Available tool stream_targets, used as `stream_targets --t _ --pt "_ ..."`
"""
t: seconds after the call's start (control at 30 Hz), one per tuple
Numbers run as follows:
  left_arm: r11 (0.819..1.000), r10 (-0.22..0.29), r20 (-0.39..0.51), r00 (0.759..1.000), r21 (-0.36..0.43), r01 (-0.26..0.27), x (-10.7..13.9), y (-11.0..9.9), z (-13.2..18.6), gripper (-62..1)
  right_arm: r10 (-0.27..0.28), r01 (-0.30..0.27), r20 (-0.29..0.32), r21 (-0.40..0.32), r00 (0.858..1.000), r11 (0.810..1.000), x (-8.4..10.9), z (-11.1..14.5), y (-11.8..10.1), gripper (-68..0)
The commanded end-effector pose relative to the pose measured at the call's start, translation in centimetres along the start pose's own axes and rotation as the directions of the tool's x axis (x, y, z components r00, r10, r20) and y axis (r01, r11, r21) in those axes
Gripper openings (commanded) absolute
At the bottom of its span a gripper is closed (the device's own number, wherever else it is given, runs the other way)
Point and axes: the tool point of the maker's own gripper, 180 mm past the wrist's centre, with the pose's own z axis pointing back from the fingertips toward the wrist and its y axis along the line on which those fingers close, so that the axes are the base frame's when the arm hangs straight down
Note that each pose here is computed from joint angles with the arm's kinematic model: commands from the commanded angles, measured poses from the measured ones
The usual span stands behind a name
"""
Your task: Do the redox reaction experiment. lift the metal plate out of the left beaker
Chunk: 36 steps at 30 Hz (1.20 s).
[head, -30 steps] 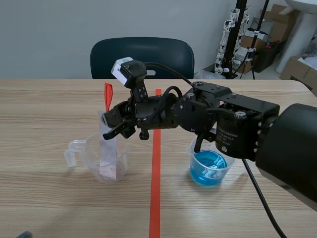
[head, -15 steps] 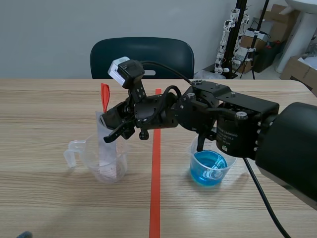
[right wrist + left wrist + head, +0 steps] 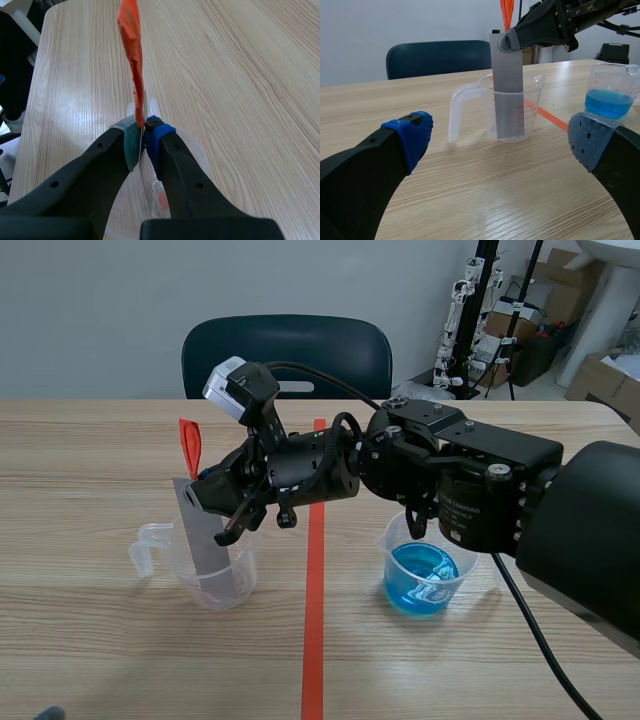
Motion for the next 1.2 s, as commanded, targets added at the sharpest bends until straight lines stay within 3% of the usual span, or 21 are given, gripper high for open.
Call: stream_targets --t 0.0,0.13,0.43,0.8,1.17 --pt "1.0 -0.003 0.065 0.998 0.004 0.003 1.2 0.1 -0.3 -4.1 0.028 -0.029 0.033 0.021 0.999 0.999 1.7 -0.2 0.2 -66.9" --pt "1.0 -0.003 0.065 0.998 0.004 0.003 1.2 0.1 -0.3 -4.1 0.047 -0.048 0.046 0.02 0.998 0.999 2.1 0.1 0.3 -66.9" --pt "1.0 -0.003 0.065 0.998 0.004 0.003 1.2 0.1 -0.3 -4.1 0.151 -0.153 0.068 0.029 0.986 0.988 3.6 0.6 0.9 -66.9" --pt "1.0 -0.003 0.065 0.998 0.004 0.003 1.2 0.1 -0.3 -4.1 0.191 -0.192 0.049 0.029 0.98 0.981 3.0 0.6 1.0 -66.9" --pt "1.0 -0.003 0.065 0.998 0.004 0.003 1.2 0.1 -0.3 -4.1 0.194 -0.196 0.062 0.03 0.979 0.98 3.3 0.6 1.1 -66.9"
